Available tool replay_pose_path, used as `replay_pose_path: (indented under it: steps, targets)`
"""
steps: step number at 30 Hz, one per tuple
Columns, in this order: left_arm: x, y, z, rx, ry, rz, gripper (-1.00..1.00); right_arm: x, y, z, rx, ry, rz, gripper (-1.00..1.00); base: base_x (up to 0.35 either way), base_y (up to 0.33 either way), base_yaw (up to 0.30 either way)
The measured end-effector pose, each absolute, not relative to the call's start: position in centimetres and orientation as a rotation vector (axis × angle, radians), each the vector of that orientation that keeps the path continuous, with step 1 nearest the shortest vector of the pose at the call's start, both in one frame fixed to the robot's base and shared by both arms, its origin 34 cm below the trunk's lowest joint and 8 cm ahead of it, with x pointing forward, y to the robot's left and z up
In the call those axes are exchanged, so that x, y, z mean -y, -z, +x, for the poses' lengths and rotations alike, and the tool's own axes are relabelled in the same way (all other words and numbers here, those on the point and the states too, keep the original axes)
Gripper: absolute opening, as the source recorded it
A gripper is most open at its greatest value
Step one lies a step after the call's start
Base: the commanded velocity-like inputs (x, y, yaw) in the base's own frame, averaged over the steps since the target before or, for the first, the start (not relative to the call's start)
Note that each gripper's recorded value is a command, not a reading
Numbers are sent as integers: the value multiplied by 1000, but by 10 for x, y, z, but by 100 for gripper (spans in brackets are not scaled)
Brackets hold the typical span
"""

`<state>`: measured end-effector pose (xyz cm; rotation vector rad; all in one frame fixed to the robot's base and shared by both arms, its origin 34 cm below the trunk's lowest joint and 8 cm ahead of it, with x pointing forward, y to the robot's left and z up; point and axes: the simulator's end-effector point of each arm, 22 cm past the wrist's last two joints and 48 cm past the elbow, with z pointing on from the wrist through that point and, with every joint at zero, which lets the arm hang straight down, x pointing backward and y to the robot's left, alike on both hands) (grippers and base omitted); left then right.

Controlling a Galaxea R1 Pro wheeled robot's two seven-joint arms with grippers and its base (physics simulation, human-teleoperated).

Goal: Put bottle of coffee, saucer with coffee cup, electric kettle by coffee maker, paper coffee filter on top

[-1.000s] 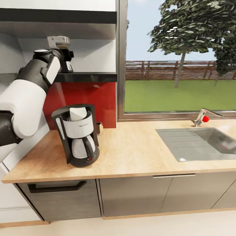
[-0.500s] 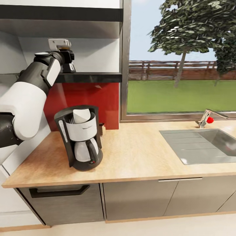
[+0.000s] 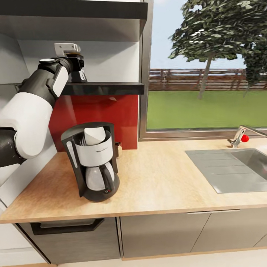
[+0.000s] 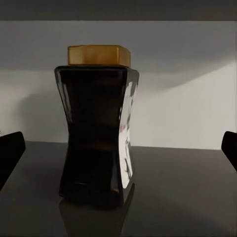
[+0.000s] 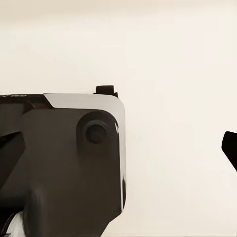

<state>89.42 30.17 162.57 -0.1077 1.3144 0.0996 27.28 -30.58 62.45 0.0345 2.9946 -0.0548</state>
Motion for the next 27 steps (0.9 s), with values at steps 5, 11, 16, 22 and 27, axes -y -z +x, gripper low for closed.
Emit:
replay_pose_path:
  steps: [5,11,16,22,27]
  targets:
    - [-312,-1626,893,-1314,-110,-117,100,306,-625,273,-2994,55,35,100,33,12,0]
    - [-321,-1626,893,-1314,-119,-125,100,306,-625,273,-2994,55,35,100,153,99,0]
    - [-320,-1626,893,-1312,-118,-124,100,306,-624,272,-2995,55,35,100,38,26,0]
    - [-320,-1626,892,-1312,-117,-124,100,306,-624,271,-2996,55,34,100,114,3,0]
    - [-319,-1626,893,-1313,-116,-123,100,306,-624,269,-2999,55,34,100,200,0,0]
